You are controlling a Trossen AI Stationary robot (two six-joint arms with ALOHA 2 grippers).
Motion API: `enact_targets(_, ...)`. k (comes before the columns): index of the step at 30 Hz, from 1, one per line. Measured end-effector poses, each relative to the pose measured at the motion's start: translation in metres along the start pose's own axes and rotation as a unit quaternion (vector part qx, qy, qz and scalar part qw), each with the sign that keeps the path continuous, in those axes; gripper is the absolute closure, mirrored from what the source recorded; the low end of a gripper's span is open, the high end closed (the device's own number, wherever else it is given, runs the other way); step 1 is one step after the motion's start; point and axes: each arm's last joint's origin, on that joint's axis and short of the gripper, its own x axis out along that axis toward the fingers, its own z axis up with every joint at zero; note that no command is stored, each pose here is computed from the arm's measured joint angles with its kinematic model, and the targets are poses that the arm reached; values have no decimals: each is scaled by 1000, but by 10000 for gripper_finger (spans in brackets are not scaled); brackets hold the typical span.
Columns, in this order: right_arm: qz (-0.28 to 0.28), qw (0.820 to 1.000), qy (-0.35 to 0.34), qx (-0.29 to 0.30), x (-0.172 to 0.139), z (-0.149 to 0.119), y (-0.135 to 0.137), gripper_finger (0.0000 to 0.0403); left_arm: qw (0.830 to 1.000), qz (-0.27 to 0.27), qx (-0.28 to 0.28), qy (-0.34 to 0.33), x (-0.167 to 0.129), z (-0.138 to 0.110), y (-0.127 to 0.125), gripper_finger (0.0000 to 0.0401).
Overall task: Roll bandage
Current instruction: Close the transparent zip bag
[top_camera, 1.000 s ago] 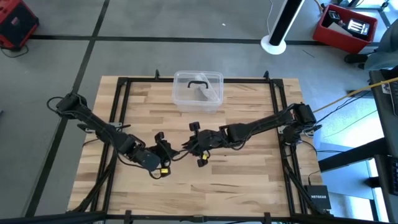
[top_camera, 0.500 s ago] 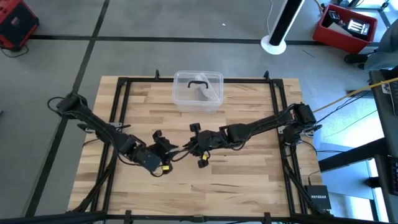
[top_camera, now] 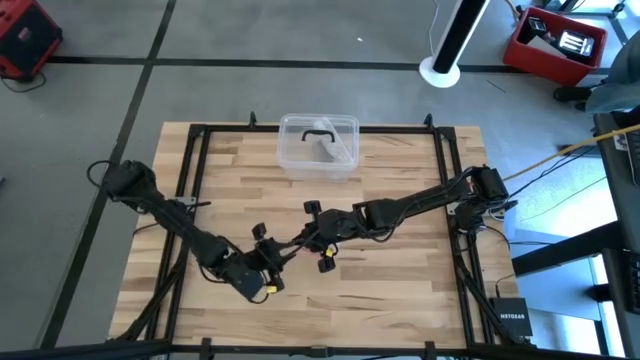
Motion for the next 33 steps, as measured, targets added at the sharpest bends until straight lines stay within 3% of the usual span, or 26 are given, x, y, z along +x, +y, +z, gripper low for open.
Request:
enact_targets(3, 0, 1000, -1, 0, 0, 0, 0, 373, 1000, -12, 16, -3, -11, 2, -1, 287)
enact_targets(6, 0, 1000, -1, 0, 0, 0, 0, 372, 999, 13, 21, -28, -24, 4, 1, 287)
enact_targets(10, -1, 1000, -4, 0, 0, 1, 0, 372, 998, 42, -4, -54, -26, -20, 9, 287)
enact_targets(15, 4, 1000, -7, 0, 0, 1, 0, 372, 994, 11, -57, -88, -15, -26, 15, 287)
enact_targets(21, 5, 1000, -8, 0, 0, 1, 0, 372, 990, -57, -48, -122, -3, -17, 23, 287)
enact_targets(33, 5, 1000, -7, 0, 0, 1, 0, 372, 990, -52, -19, -126, 5, -15, 29, 287)
